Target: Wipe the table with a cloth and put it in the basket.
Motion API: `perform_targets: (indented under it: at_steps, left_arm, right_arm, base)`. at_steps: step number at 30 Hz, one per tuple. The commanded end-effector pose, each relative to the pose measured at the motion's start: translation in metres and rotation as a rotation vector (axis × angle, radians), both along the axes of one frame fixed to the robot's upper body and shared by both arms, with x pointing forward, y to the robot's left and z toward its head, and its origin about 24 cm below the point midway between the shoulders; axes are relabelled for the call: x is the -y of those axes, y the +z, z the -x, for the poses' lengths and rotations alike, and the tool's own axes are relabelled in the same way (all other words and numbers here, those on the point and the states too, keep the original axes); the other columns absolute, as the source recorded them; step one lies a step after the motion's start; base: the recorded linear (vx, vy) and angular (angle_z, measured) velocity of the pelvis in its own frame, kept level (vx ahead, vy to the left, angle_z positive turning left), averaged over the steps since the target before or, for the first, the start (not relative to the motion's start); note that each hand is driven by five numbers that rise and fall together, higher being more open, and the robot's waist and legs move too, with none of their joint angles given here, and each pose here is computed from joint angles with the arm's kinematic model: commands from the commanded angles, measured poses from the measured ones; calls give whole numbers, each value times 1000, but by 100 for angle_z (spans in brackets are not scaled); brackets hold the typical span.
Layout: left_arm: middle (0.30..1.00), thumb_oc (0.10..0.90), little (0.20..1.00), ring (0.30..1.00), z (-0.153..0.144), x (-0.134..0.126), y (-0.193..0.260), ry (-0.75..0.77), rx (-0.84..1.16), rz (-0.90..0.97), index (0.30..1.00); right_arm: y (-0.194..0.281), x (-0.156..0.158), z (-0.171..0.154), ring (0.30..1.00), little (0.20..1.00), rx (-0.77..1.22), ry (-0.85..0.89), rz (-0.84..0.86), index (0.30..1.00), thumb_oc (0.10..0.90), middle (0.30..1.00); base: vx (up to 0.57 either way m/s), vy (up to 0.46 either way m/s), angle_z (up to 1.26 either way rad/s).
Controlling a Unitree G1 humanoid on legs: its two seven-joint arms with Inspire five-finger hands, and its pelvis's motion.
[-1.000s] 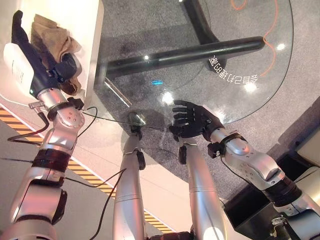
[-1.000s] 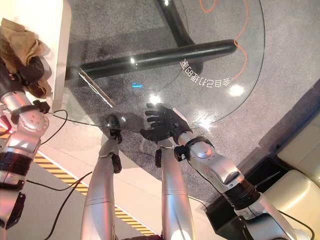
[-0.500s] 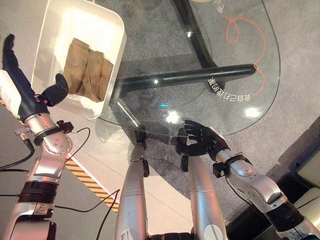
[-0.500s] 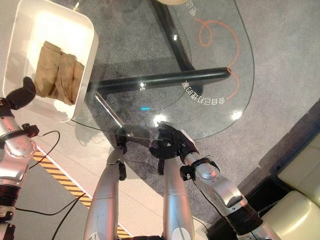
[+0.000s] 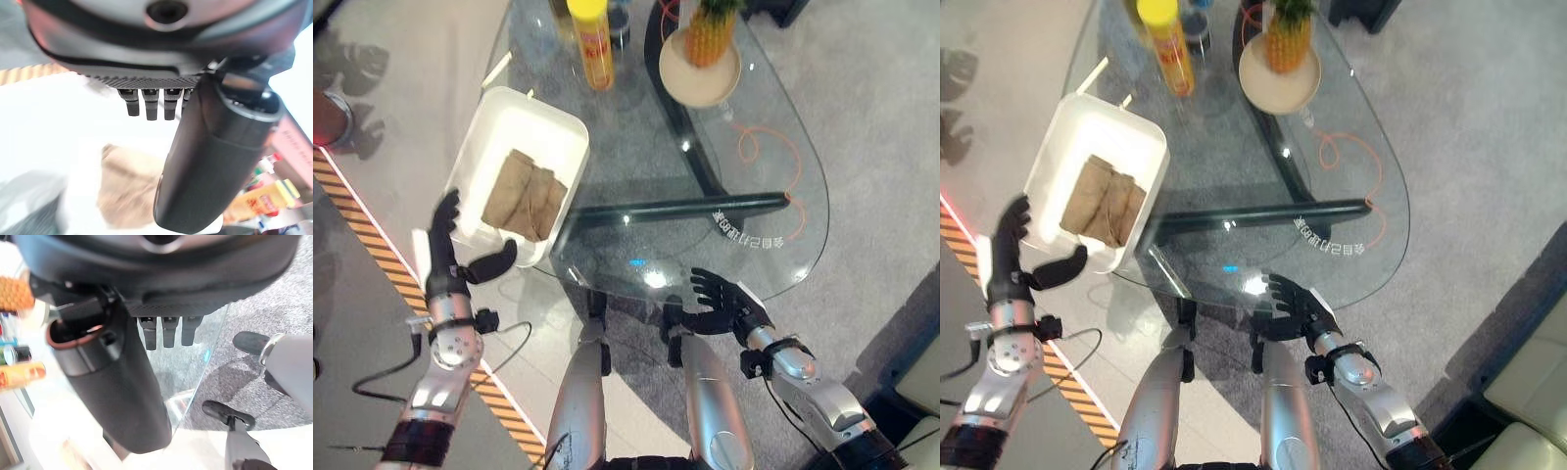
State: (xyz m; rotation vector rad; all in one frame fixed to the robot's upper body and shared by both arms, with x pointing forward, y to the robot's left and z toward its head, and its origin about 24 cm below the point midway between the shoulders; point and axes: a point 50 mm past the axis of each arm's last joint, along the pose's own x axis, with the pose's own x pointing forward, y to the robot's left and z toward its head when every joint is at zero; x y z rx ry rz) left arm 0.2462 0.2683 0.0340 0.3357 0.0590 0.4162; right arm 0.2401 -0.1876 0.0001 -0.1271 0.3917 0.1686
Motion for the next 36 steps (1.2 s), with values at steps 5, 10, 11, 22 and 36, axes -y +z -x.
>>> perform_targets:
  at_steps: [5,10,11,22,36]
  left_arm:
    - [900,800,900,900,34,2,-53,46,-163,191,900]
    - [900,800,900,900,67,21,-110,70,-413,288,900]
    - [900,800,900,900,71,24,-116,68,-444,290,900]
    - [900,800,900,900,133,43,-182,97,-884,301,900]
    - [900,800,900,900,161,48,-199,89,-1077,387,900]
  right_arm:
    - [-33,9,21,900,900,-60,-67,49,900,800,900]
    - [-77,11,43,900,900,-271,-145,67,900,800,900]
    - [-83,10,46,900,900,-303,-154,70,900,800,900]
    - [-145,25,105,900,900,-671,-240,143,900,800,900]
    - [-166,34,152,900,900,-941,-292,230,900,800,900]
  base:
    - [39,-131,4]
    - [38,-113,6]
    - [33,-88,16]
    - [58,-31,1]
    - [41,7,-6]
